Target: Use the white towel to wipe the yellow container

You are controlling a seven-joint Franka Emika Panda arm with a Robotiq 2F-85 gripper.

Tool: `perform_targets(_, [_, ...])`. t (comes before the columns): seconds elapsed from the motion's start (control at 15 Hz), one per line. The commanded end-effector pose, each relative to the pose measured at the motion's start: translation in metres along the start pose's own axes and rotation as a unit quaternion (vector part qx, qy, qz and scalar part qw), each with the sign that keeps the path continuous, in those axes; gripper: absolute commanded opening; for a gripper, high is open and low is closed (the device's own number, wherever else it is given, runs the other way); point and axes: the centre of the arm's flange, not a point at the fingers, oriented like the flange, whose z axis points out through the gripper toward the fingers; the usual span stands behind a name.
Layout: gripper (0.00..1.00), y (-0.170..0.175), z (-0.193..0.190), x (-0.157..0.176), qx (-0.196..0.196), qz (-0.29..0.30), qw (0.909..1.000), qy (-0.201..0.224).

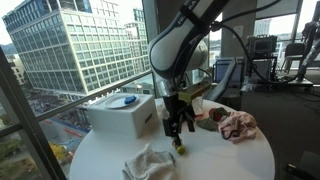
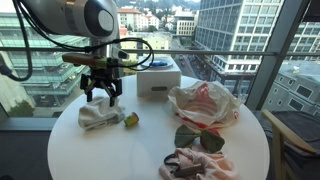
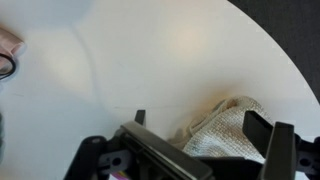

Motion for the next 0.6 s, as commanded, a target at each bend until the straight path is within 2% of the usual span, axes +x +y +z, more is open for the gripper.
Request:
perform_targets(0.0, [1.00,-0.010,0.023,0.040,0.009,-0.023,0.9996,0.013])
perform_targets(0.2, [1.00,-0.016,0.045,0.057,0.021,-0.025,0.9990,0.030])
perform_targets(0.53, [1.00,-0.017,0.078,0.080,0.014,-0.028,0.9982,0.052])
